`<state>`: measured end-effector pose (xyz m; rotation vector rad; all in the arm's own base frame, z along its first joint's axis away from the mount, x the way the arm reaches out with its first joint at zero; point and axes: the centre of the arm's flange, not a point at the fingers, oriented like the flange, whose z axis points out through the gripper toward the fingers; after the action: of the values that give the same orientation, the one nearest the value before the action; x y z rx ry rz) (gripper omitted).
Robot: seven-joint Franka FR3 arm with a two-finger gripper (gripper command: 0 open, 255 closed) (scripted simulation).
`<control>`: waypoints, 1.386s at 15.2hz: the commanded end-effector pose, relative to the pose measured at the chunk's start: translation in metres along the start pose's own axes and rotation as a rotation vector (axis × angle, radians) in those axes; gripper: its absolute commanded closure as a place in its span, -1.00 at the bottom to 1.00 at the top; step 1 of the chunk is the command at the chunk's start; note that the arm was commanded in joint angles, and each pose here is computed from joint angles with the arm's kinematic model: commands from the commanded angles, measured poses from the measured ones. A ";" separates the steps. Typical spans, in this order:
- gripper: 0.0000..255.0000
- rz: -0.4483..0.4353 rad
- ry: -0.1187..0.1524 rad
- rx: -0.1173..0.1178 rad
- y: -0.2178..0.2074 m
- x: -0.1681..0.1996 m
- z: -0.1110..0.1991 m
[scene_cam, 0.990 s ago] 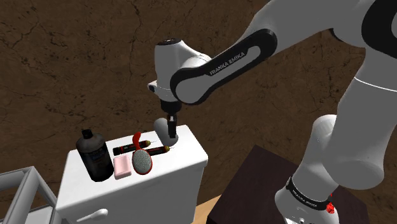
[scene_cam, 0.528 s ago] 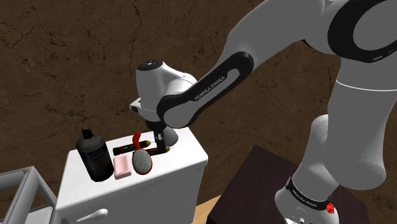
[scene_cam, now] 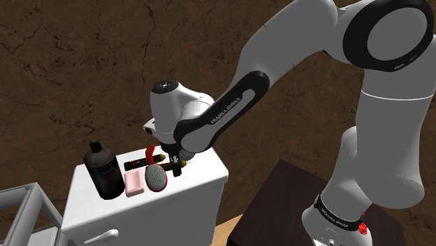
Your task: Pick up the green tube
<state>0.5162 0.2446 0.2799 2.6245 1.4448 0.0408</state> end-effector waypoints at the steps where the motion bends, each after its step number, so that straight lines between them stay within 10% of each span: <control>1: 1.00 0.001 -0.001 0.000 0.001 -0.001 0.002; 21: 1.00 0.001 -0.001 0.001 0.008 -0.003 -0.056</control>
<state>0.5168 0.2440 0.3310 2.6250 1.4437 0.0393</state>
